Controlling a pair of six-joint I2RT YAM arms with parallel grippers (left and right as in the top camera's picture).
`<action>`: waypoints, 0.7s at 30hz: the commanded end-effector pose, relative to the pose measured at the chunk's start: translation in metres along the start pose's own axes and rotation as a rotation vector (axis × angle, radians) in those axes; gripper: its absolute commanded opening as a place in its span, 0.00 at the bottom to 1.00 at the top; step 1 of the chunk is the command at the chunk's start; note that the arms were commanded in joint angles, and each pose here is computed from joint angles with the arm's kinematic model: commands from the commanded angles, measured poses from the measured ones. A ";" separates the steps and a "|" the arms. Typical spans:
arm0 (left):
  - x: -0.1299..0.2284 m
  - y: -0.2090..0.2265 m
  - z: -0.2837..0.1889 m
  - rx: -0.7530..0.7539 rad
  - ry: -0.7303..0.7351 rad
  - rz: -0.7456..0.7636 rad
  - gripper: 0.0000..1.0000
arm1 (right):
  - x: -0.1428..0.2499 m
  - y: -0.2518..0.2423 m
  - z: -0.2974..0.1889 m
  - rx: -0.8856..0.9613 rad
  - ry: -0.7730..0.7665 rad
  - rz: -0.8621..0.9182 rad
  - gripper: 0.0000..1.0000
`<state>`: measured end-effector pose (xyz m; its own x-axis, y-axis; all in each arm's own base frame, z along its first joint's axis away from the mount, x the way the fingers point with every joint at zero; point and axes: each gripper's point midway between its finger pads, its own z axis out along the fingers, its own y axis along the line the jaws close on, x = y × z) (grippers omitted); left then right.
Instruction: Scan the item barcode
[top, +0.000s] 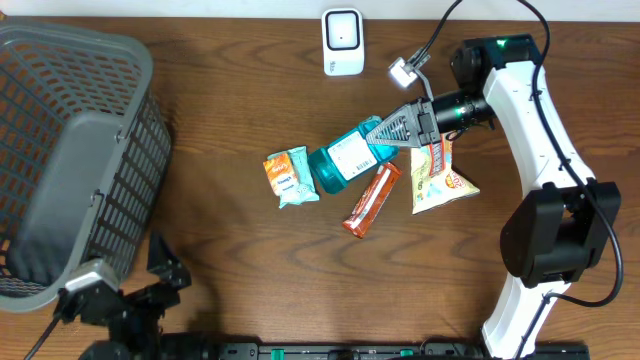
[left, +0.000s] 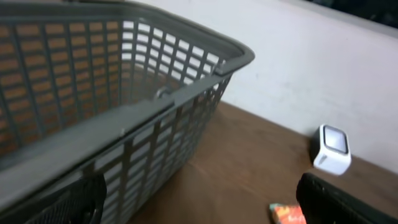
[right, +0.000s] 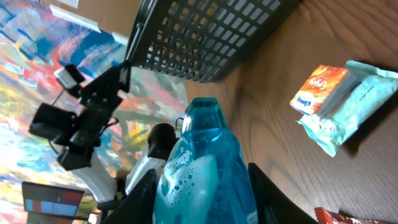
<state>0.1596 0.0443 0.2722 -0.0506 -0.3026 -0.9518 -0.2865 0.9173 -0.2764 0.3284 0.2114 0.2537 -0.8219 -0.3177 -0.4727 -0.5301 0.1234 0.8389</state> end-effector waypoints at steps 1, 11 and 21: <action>0.002 0.000 0.011 -0.003 -0.025 -0.067 0.98 | -0.017 0.034 0.002 -0.078 -0.072 -0.065 0.05; 0.026 0.005 0.022 -0.023 0.030 -0.060 0.98 | -0.013 0.040 0.015 -0.097 -0.041 -0.088 0.05; 0.072 0.021 0.016 -0.089 0.215 -0.016 0.98 | -0.009 0.036 0.017 -0.075 -0.014 -0.093 0.06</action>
<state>0.1674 0.0450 0.2014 -0.2301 -0.3713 -0.8995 -0.3582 0.8918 -0.2765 0.3156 0.2308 0.2546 -0.7975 -0.3627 -0.4821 -0.5434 0.0848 0.8352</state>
